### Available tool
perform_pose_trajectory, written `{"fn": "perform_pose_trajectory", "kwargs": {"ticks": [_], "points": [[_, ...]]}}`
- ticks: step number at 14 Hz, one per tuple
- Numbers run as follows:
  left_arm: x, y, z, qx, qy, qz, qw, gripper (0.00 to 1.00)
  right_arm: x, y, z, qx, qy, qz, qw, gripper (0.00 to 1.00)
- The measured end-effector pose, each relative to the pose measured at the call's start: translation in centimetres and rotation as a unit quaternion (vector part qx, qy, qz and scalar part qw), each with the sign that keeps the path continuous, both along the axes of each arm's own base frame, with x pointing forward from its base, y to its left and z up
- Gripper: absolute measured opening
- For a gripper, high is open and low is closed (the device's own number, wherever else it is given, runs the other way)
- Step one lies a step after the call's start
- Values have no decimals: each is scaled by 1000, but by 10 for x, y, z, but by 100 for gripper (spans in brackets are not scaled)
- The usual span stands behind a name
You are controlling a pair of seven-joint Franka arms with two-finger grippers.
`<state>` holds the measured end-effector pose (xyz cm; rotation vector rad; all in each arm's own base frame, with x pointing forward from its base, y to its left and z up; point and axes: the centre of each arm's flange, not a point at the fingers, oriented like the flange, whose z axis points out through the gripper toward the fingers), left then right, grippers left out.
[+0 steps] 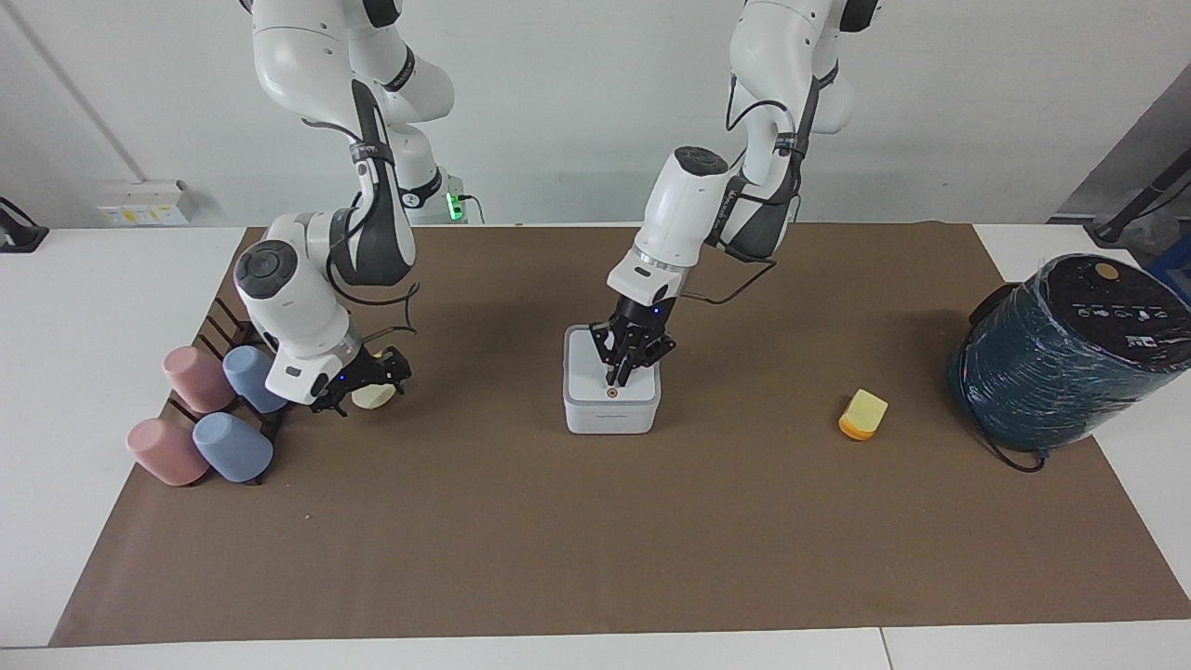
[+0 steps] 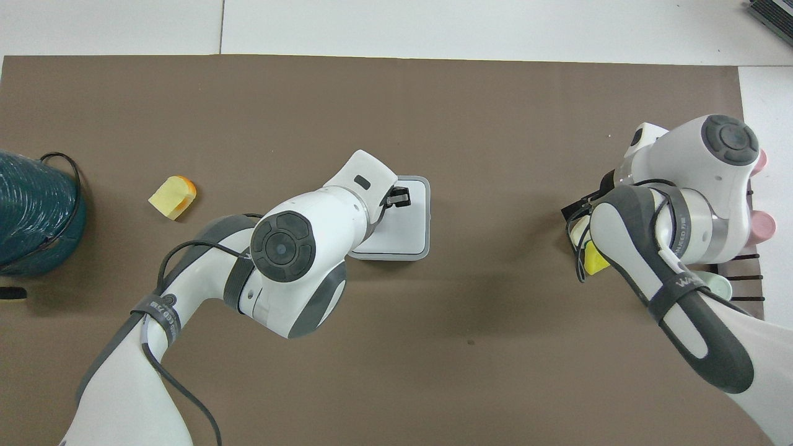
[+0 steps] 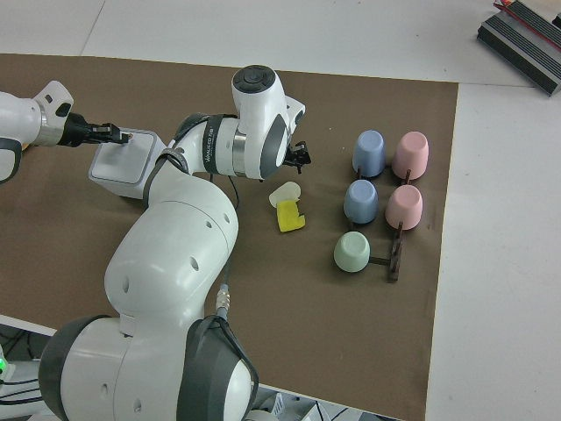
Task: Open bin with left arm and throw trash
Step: 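Lift the bin lid with the left gripper while the right gripper grasps trash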
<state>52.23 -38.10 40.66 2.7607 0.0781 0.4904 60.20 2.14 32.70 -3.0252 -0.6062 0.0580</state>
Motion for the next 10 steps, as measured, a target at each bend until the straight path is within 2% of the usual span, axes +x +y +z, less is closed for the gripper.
{"fn": "perform_pose_trajectory", "kwargs": {"ticks": [5, 8, 10], "points": [[0, -1, 1, 1, 1, -1, 1000, 19, -7, -10, -16, 4, -9, 30, 1000, 100], [11, 3, 20, 20, 32, 4, 999, 19, -17, -11, -31, 3, -3, 30, 1000, 100], [31, 21, 50, 31, 51, 20, 998, 19, -18, -11, -33, 3, -1, 31, 1000, 100]]}}
